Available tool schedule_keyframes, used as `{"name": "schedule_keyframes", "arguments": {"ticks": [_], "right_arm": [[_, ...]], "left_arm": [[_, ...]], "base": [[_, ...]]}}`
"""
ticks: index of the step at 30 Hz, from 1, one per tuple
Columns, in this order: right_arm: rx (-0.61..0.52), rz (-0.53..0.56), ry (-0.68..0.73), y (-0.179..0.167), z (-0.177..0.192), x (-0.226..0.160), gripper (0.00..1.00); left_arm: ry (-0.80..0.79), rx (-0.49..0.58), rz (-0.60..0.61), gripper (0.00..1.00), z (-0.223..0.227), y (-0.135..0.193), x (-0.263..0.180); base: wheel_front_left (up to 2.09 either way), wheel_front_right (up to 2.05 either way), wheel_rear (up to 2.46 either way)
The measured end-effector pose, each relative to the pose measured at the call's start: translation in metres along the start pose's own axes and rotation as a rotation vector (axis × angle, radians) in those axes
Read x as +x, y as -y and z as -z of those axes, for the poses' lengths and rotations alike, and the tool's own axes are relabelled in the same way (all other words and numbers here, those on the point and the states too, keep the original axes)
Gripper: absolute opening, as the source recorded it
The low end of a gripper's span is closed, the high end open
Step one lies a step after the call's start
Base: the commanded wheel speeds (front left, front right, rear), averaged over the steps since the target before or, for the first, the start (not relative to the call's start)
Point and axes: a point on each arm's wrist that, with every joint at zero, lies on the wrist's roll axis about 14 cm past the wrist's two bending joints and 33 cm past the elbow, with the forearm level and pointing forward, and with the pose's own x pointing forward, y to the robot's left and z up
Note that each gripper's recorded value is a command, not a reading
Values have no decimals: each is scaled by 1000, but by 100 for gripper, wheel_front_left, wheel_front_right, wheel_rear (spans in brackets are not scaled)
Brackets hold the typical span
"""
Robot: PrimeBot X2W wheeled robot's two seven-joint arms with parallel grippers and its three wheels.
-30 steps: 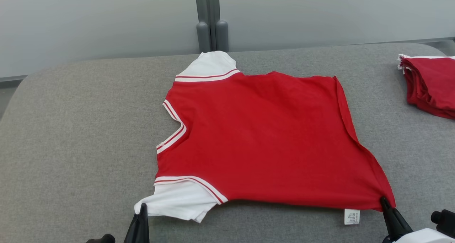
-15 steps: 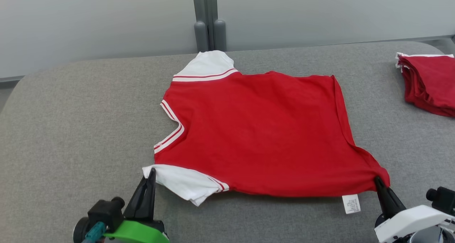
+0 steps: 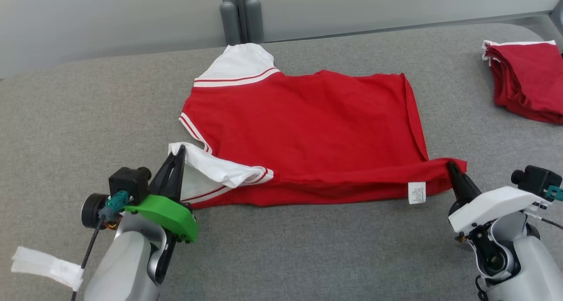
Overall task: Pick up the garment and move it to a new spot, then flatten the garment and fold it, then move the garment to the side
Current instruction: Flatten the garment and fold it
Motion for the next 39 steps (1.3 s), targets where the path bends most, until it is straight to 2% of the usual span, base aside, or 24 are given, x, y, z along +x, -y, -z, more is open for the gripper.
{"name": "schedule_keyframes", "arguments": {"ticks": [5, 6, 7, 8, 16, 20, 26, 33, 39], "right_arm": [[-6, 6, 0, -2, -4, 19, 0], [-13, 8, 7, -2, -6, 22, 39], [-21, 7, 12, -2, -7, 24, 91], [-27, 7, 16, -2, -8, 26, 100], [-157, -14, 52, 0, -13, 22, 100], [-226, 0, 31, 13, -3, 10, 100], [-266, 13, -11, 23, 15, 6, 100], [-287, 39, -53, 32, 26, 15, 100], [-292, 66, -100, 40, 40, 22, 100]], "left_arm": [[-42, 12, 7, 0, 9, -2, 18], [-51, 14, 11, 0, 11, -2, 21], [-55, 15, 14, 61, 11, -1, 24], [-58, 18, 16, 100, 11, 0, 26], [27, -9, -32, 100, -14, -14, 21], [-12, -21, -65, 100, 6, -21, -3], [-113, -37, -84, 100, 46, -20, -29], [-214, -47, -108, 100, 78, -25, -39], [-246, -51, -108, 100, 86, -26, -31]], "base": [[0, 0, 0], [0, 0, 0], [0, 0, 0], [0, 0, 0], [0, 0, 0], [0, 0, 0], [0, 0, 0], [0, 0, 0], [0, 0, 0]]}}
